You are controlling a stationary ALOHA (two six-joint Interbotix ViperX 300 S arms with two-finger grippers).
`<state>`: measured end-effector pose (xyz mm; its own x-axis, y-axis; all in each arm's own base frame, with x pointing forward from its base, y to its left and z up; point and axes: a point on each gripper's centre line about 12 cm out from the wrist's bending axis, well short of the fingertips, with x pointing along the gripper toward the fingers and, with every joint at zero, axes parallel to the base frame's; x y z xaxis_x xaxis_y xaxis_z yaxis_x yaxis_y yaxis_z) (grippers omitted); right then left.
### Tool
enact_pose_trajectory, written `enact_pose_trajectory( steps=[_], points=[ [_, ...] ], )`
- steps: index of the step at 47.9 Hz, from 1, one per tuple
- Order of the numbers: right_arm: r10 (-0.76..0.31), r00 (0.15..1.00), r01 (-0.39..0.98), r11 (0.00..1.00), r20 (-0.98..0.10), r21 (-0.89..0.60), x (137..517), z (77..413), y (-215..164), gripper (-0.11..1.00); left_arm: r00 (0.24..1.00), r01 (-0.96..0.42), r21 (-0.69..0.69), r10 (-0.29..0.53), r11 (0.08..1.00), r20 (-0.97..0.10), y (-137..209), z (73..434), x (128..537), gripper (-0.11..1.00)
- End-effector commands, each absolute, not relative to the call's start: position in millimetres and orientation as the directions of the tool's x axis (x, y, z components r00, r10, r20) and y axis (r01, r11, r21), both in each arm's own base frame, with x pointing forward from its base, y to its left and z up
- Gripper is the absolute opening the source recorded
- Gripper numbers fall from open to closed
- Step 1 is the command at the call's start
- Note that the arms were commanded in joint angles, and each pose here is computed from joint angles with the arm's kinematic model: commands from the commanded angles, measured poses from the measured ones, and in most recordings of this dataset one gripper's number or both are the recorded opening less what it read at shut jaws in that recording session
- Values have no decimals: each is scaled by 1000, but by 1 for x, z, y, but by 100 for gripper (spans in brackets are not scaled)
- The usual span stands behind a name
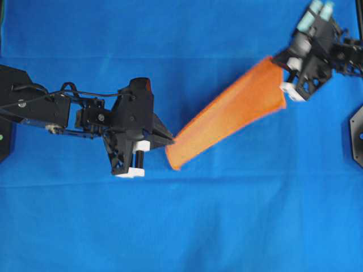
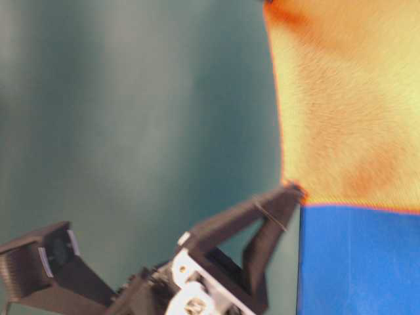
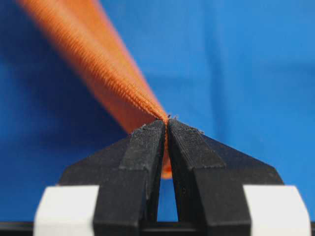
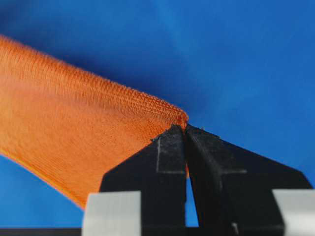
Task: Fold the orange towel.
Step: 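Lift the towel and swing the right gripper's end up toward the top, then lay the strip vertically, right gripper at top, left gripper at bottom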
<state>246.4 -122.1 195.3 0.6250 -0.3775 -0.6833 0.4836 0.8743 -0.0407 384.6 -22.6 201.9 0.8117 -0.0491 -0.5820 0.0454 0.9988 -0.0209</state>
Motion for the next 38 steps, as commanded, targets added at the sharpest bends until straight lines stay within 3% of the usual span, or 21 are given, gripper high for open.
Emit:
enact_pose_trajectory(
  steps=[1,25,38],
  points=[
    [-405,653,481,874,-640,-62,265,213,-136,3,852,55,-13,-54,998,-521,-25,219,394,2],
    [-447,664,456,877,-599,-149,339,231,-183,3,880,138,74,-88,988,-467,-43,232,432,2],
    [-448,665,456,877,-598,-150,342,230,-185,3,879,142,73,-92,987,-469,-45,231,434,2]
  ],
)
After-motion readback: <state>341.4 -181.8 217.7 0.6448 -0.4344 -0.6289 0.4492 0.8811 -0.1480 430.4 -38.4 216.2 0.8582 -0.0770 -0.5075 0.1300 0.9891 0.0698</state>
